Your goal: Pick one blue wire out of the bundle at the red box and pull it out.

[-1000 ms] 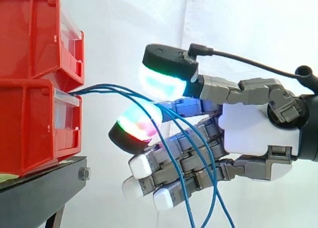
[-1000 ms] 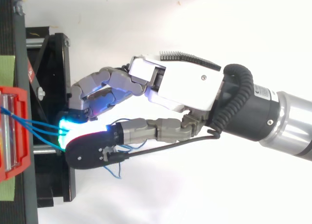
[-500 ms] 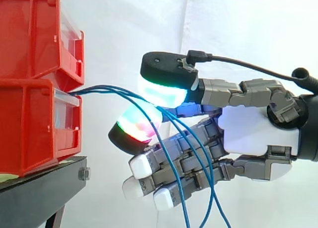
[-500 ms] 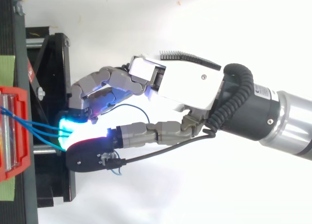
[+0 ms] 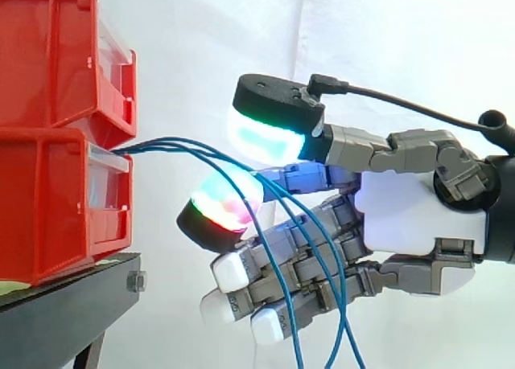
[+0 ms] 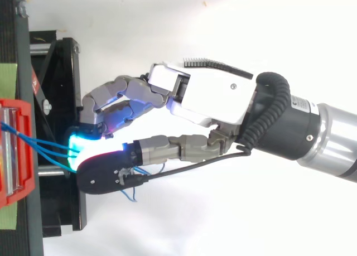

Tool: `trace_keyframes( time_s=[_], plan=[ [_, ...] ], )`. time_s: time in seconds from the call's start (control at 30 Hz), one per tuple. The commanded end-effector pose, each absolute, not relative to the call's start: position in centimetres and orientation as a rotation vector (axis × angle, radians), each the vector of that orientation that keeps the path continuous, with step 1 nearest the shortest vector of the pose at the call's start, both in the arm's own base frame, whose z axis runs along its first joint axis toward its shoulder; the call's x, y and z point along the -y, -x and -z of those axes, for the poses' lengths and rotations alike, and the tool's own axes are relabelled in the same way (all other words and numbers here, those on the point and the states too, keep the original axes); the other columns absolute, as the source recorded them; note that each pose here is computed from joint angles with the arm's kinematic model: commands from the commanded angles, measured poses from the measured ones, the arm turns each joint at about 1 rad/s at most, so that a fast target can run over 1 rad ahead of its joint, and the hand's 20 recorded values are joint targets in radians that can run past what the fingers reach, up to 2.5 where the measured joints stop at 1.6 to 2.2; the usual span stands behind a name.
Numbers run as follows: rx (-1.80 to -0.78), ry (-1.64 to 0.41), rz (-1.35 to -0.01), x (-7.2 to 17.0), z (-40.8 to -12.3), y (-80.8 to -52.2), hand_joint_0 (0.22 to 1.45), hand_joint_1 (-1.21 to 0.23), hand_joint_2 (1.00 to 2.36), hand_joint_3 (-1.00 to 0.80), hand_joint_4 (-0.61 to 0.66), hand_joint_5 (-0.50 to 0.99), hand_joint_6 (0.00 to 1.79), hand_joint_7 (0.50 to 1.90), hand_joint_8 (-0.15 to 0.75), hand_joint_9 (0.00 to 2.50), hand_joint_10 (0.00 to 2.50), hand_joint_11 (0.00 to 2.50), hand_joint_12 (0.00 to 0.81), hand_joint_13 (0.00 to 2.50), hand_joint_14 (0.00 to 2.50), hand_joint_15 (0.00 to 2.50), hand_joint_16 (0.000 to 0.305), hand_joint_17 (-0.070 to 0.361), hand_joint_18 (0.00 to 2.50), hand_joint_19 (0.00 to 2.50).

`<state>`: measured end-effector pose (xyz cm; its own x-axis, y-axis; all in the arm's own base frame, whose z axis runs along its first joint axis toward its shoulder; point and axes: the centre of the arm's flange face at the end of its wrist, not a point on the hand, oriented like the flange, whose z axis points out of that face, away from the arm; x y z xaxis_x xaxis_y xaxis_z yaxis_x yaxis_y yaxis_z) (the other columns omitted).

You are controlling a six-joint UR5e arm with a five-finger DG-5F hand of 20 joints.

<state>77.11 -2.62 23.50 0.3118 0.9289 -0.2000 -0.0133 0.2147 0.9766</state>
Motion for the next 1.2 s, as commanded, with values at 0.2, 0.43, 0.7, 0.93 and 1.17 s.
trace_keyframes(
  time_s=[0.2,0.43,0.7,0.93,1.17],
  plan=[
    [-1.035,-1.169,-0.862,2.52,-23.36,-77.06,0.58,-0.7,1.01,-0.29,0.23,-0.2,0.93,0.97,0.373,0.84,0.02,0.62,0.447,0.71,0.02,0.37,0.06,0.134,0.69,0.47],
    [-1.032,-1.169,-0.864,2.53,-23.48,-77.05,0.61,-0.69,1.02,-0.18,0.13,-0.2,0.95,1.01,0.371,0.84,0.02,0.63,0.44,0.71,0.02,0.38,0.059,0.134,0.7,0.47],
    [-1.031,-1.168,-0.87,2.27,-23.73,-77.17,0.68,-0.82,1.01,-0.29,0.15,-0.23,0.95,0.92,0.347,0.76,0.02,0.62,0.437,0.69,0.01,0.35,0.059,0.132,0.7,0.42],
    [-1.033,-1.169,-0.871,2.25,-23.72,-77.16,0.75,-0.82,1.0,-0.48,0.2,-0.23,0.95,0.87,0.335,0.73,0.01,0.6,0.431,0.7,0.01,0.33,0.058,0.131,0.73,0.37],
    [-1.027,-1.173,-0.878,2.24,-23.9,-77.24,0.59,-0.75,1.0,-0.5,0.23,-0.22,0.94,0.89,0.351,0.76,0.01,0.62,0.44,0.7,0.01,0.36,0.059,0.133,0.72,0.42]
  ],
)
